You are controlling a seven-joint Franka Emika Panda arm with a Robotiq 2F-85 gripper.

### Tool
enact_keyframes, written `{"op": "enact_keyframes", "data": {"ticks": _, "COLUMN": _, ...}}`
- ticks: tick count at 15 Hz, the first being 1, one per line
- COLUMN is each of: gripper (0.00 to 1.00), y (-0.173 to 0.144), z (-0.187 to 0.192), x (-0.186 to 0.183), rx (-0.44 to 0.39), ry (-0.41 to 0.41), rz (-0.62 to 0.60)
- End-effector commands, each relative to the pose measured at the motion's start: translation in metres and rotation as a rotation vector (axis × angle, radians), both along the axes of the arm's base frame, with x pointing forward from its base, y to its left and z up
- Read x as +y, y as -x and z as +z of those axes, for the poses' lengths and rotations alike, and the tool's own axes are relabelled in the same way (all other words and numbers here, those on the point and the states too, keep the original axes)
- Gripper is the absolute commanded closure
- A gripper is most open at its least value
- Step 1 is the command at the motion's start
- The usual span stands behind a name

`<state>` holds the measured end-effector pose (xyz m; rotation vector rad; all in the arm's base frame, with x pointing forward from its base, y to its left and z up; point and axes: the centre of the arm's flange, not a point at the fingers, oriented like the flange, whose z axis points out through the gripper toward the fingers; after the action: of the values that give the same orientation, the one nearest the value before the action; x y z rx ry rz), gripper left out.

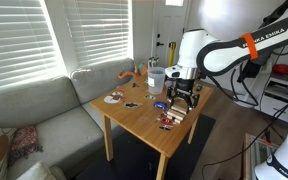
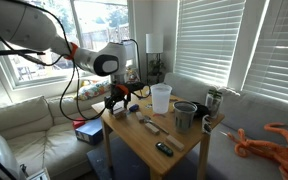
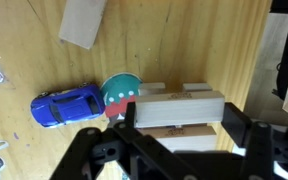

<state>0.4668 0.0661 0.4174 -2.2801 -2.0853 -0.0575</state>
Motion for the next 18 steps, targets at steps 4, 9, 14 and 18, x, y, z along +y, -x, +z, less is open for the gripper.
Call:
{"op": "enact_keyframes", "data": {"ticks": 4, "gripper": 0.40, "y": -0.009, "z": -0.003, "x": 0.002, "rx": -0.004, "ry": -0.022, "rz": 0.007}}
{"op": "enact_keyframes", "data": {"ticks": 9, "gripper": 0.00, "y": -0.011, "z": -0.003, "x": 0.002, "rx": -0.002, "ry": -0.024, "rz": -0.001}}
{"op": "enact_keyframes", "data": {"ticks": 14, "gripper": 0.00, "y": -0.008, "z": 0.012, "x": 0.001, "rx": -0.027, "ry": -0.034, "rz": -0.005}}
{"op": "enact_keyframes", "data": {"ticks": 18, "gripper": 0.00, "y": -0.001, "z": 0.037, "x": -0.005, "rx": -0.076, "ry": -0.021, "rz": 0.005}}
